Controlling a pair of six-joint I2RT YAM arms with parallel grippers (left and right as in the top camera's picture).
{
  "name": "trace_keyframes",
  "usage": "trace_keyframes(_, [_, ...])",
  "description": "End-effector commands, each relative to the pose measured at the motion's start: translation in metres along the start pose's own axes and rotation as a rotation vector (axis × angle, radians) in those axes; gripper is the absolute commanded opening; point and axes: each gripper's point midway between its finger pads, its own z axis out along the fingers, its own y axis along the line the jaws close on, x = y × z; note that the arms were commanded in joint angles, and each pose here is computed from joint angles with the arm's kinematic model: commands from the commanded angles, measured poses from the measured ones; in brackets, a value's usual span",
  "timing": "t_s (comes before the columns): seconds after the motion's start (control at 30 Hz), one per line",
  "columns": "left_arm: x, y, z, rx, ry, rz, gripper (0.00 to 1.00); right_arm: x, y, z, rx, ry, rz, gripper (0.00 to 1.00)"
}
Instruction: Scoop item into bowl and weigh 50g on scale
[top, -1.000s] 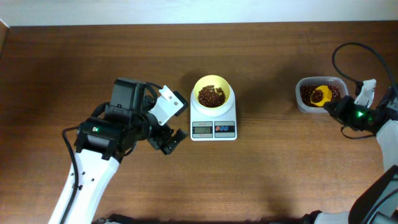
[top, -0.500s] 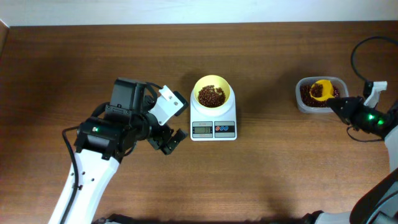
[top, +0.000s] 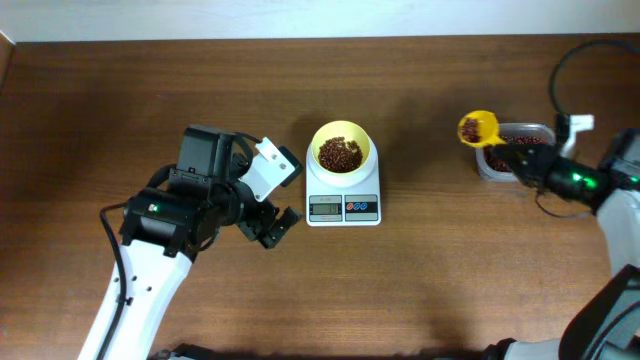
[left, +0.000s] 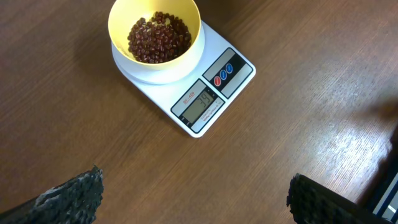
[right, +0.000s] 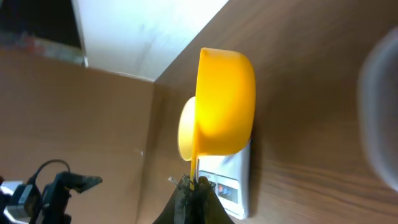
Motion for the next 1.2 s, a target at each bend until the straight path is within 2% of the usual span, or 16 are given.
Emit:
trace_keyframes(0.0, [-0.007, 0.002, -0.006, -0.011, -0.023, 0.019, 0.99, 0.009, 0.026, 0.031, -0.080, 0.080, 0.017, 0.04])
trace_keyframes(0.23, [-0.007, 0.002, -0.006, -0.011, -0.023, 0.019, 0.99, 0.034, 0.070, 0.084, -0.168, 0.195, -0.117, 0.04])
trace_keyframes(0.43, [-0.007, 0.002, -0.006, -0.011, -0.023, 0.019, 0.99, 0.055, 0.069, 0.125, -0.051, 0.218, -0.202, 0.04])
trace_keyframes(0.57, [-0.007, 0.002, -0.006, -0.011, -0.023, 0.019, 0.99, 0.081, 0.087, 0.145, -0.123, 0.271, -0.525, 0.04])
trace_keyframes(0.8, [-0.007, 0.002, -0.006, -0.011, -0.023, 0.019, 0.99, 0.087, 0.086, 0.152, -0.146, 0.262, -0.877, 0.04])
trace_keyframes(0.9, [-0.007, 0.002, -0.006, -0.011, -0.023, 0.019, 0.99, 0.087, 0.096, 0.151, -0.202, 0.254, -0.902, 0.04])
trace_keyframes(1.0, [-0.007, 0.002, -0.006, -0.011, -0.023, 0.019, 0.99, 0.071, 0.077, 0.156, -0.058, 0.212, -0.924, 0.04])
trace_keyframes(1.07, [-0.007, 0.002, -0.006, -0.011, -0.023, 0.019, 0.99, 0.076, 0.089, 0.156, -0.131, 0.216, -0.937, 0.04])
trace_keyframes(1.17, [-0.007, 0.002, -0.006, -0.011, -0.023, 0.019, 0.99, 0.066, 0.078, 0.158, -0.043, 0.191, -0.946, 0.04])
